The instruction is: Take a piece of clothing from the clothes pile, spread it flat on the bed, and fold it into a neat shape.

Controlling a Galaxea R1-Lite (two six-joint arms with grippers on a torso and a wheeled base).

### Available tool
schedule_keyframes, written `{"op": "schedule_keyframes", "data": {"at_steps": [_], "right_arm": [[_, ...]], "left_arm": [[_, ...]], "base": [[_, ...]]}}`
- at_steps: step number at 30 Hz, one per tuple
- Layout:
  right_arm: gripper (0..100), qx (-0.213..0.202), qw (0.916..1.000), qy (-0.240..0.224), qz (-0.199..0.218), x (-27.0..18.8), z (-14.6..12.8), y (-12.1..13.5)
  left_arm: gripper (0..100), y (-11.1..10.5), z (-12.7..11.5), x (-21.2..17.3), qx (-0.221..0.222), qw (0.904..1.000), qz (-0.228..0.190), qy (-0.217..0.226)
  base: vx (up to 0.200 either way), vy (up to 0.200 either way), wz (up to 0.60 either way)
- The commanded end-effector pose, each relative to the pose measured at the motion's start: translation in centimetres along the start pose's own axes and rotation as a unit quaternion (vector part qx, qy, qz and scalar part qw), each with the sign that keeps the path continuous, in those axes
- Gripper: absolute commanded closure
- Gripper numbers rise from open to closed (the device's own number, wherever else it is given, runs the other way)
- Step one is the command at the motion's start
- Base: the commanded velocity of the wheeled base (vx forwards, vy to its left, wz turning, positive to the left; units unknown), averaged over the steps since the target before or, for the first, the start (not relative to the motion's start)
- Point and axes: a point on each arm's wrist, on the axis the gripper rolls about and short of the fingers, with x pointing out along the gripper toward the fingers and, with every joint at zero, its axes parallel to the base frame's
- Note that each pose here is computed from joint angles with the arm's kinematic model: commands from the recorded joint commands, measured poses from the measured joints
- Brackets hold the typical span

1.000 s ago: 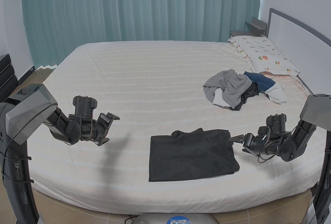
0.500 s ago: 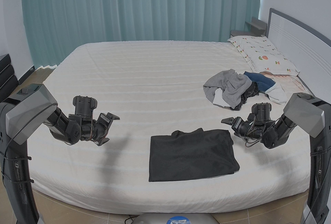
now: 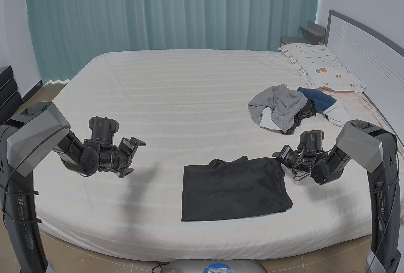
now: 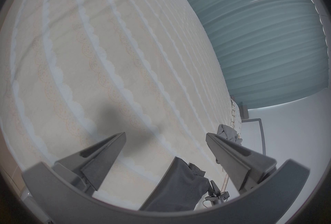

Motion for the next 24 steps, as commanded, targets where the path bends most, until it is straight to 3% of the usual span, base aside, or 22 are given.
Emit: {"op": "schedule_keyframes", "data": {"at_steps": [1,20,21,24], "right_arm": [[100,0.001,1.0,0.001,-0.003,-0.03,-0.01,-0.28],[100,0.008,0.9998,-0.015,-0.007,-0.32,0.81,-1.08],[0,0.008,0.9998,-0.015,-0.007,-0.32,0.81,-1.08],[0,0.012,0.9998,-0.016,-0.008,-0.9,0.98,-0.84]], "left_arm": [[0,0.05,0.01,0.04,0.0,1.0,0.001,0.0],[0,0.05,0.01,0.04,0.0,1.0,0.001,0.0],[0,0.03,-0.05,0.05,0.001,1.0,0.0,0.001],[0,0.03,-0.05,0.05,0.0,1.0,0.0,0.001]], "base": [[0.0,0.0,0.0],[0.0,0.0,0.0],[0.0,0.0,0.0],[0.0,0.0,0.0]]}}
